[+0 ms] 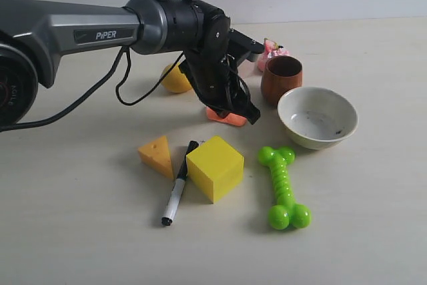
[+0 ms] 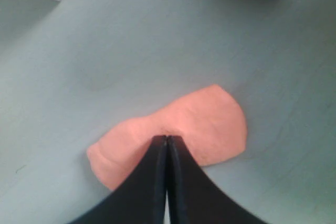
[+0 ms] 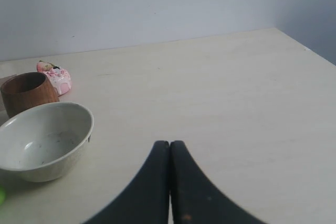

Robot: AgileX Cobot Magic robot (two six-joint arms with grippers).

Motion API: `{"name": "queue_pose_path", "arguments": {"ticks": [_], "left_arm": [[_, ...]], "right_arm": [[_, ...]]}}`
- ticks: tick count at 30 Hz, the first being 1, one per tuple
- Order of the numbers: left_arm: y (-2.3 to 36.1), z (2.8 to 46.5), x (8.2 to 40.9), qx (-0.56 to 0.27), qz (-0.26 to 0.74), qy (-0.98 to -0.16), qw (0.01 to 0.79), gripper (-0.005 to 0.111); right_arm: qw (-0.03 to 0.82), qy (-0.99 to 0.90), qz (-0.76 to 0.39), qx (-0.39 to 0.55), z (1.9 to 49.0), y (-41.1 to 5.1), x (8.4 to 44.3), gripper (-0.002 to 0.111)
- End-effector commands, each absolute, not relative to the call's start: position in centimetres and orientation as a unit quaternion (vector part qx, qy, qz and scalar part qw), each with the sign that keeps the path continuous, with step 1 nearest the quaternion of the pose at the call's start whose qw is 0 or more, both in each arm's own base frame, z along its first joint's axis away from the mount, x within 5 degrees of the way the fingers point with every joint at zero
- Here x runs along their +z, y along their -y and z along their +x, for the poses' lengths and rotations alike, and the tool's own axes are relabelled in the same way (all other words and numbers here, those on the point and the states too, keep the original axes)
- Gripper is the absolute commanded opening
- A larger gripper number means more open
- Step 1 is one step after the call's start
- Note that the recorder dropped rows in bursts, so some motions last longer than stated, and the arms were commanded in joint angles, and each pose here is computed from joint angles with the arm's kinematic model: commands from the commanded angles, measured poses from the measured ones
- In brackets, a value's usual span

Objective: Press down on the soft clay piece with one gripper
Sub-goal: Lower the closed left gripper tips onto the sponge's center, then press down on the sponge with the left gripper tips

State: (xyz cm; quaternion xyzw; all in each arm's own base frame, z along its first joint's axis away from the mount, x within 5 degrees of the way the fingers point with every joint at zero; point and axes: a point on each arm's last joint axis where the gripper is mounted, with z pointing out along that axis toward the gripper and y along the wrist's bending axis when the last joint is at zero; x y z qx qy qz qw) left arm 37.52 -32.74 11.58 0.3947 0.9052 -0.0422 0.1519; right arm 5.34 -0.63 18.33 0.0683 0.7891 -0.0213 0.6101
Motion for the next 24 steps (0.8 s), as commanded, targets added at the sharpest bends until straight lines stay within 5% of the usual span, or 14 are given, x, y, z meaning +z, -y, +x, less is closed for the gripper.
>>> {"name": "queue_pose_path", "arguments": {"ticks": [1,13,24], "left_arm": [[32.7,37.6,10.4,-0.041,0.393,-0.908,0.141,0.0],[32.0,36.7,6.0,-0.022,0.392,-0.918,0.058,0.0],[31.9,36.6,5.5,-0.021,0.39,-0.919,0.047,0.0]], "right_arm": [[0.613,-0.787,0.07,-0.023,5.3,0.7,18.3,0.0],[0.613,-0.787,0.07,-0.023,5.3,0.7,18.3,0.0],[0.614,-0.786,0.07,-0.023,5.3,0.7,18.3,0.0]]}}
